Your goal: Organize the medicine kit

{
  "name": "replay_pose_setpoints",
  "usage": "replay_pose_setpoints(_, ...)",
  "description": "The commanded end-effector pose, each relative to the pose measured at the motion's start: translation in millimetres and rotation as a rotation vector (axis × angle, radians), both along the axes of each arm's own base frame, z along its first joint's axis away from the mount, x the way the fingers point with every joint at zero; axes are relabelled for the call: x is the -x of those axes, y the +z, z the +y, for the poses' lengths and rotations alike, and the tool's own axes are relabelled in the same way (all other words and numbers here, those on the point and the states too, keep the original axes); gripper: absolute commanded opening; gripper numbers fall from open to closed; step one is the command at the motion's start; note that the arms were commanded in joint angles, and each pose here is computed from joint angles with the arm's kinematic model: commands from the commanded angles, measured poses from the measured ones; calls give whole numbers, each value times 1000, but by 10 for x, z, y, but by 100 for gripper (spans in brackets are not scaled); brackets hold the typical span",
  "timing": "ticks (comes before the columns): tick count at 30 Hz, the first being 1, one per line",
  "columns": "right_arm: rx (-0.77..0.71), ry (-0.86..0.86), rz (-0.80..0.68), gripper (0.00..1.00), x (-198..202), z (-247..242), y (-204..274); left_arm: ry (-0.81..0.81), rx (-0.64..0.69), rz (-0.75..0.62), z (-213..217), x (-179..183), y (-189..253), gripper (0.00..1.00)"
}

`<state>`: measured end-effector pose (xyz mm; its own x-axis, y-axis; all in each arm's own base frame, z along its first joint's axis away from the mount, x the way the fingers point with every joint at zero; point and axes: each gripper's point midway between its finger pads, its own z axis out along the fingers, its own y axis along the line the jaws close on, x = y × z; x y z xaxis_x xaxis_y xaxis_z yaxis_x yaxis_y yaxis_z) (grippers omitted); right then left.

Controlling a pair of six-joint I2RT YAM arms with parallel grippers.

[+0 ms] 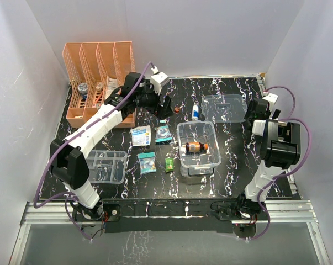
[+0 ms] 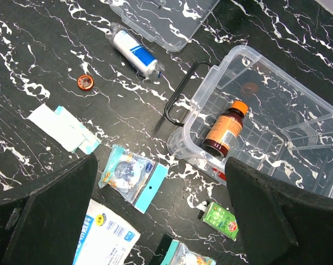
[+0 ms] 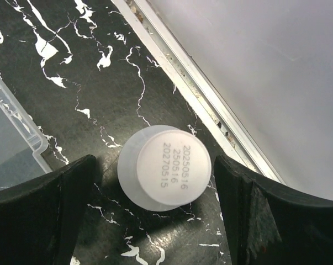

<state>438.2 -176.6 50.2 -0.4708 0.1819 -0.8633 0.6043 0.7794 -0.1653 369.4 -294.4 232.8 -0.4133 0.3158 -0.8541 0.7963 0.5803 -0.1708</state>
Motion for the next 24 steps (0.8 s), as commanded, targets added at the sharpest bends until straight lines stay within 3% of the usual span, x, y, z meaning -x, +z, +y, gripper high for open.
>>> replay_pose_setpoints(1,27,-44,-76,84,-137,-136,219,-28,44,-48,-62,-78,233,99)
replay_pose_setpoints(11,19,-20,-69,74,-180,-146,165,-44,51,-32,-100,-81,184,99)
replay_pose_setpoints(18,13,1,-67,45,-203,-143,141,-51,52,-28,-97,-54,159,99)
replay_pose_setpoints(24,17,0,-75,6,-195,-145,155,-52,45,-32,-77,-29,152,99)
